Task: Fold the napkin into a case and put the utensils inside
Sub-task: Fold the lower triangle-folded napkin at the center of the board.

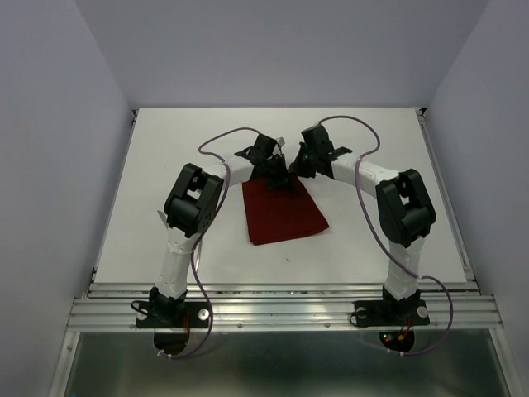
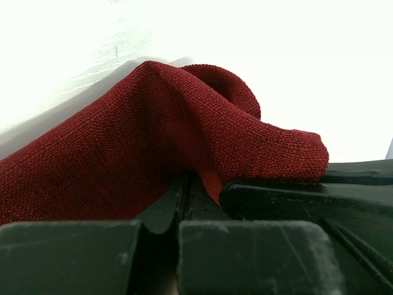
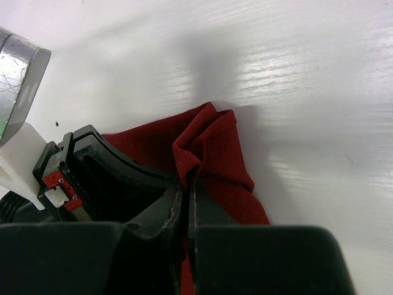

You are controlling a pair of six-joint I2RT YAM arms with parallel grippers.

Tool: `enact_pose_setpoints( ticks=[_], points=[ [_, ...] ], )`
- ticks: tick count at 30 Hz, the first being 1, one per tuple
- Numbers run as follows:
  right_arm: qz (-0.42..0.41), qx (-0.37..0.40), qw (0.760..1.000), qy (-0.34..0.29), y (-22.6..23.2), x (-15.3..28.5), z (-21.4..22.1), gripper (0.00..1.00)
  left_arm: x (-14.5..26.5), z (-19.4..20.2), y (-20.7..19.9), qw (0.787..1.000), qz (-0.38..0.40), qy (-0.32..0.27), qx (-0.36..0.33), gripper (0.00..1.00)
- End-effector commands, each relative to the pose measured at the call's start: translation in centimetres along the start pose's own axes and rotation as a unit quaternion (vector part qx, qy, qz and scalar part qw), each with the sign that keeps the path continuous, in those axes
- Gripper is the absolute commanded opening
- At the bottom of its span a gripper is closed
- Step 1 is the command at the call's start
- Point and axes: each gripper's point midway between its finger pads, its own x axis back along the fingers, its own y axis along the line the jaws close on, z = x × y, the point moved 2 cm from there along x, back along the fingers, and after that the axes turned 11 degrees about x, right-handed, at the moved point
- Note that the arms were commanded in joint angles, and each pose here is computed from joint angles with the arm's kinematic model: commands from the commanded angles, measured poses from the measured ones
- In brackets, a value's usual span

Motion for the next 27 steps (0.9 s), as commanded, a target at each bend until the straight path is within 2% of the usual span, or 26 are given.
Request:
enact_pose_setpoints(
  ticks=[1,12,21,27],
  points=[
    [-0.045,-0.001,0.999,-0.019,4.1,0.3,-1.1,0.01,-1.3,0.6,2.9,0.998,-0.055,0.000,-0.001,0.00],
    [-0.012,-0.034,0.999,-0.003,3.7,-2.3,0.9,0.01,-1.2,0.7,3.1,0.998,-0.059,-0.003,-0.005,0.00],
    [0.047,-0.048,0.998,0.013,1.3,-4.5,2.5,0.01,2.9,-0.7,0.7,0.997,-0.060,-0.046,-0.033,0.00],
    [0.066,-0.046,0.997,0.020,0.4,-5.2,3.1,0.01,5.1,-0.8,0.6,0.995,-0.069,-0.062,-0.035,0.00]
  ],
)
